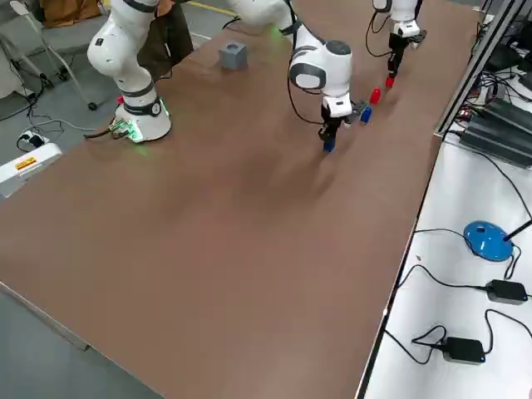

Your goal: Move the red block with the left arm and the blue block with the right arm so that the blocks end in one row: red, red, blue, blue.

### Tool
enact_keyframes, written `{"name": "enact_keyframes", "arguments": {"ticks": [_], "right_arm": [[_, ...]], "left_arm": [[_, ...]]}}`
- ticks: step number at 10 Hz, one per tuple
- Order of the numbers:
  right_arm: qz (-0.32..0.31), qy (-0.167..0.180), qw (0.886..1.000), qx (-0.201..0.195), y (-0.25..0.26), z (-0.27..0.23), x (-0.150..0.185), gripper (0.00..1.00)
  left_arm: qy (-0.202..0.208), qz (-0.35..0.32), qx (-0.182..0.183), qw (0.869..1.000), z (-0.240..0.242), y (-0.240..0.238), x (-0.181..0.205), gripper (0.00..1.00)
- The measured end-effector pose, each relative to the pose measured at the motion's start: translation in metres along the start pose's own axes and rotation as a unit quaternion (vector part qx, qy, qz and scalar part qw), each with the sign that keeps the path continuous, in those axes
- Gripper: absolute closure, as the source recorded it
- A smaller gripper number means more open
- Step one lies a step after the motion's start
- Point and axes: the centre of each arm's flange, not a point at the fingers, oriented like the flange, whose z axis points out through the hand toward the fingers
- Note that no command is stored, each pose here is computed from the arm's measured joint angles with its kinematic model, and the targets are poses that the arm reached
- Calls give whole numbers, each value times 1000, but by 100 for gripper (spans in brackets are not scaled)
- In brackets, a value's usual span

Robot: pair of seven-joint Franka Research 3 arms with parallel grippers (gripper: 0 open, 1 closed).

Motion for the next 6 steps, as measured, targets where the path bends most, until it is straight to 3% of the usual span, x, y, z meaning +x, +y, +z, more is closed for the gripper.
{"name": "enact_keyframes", "arguments": {"ticks": [6], "right_arm": [[7,-10,1000,-13,-42,3,19,66]], "left_arm": [[15,7,6,1000,1,9,8,70]]}}
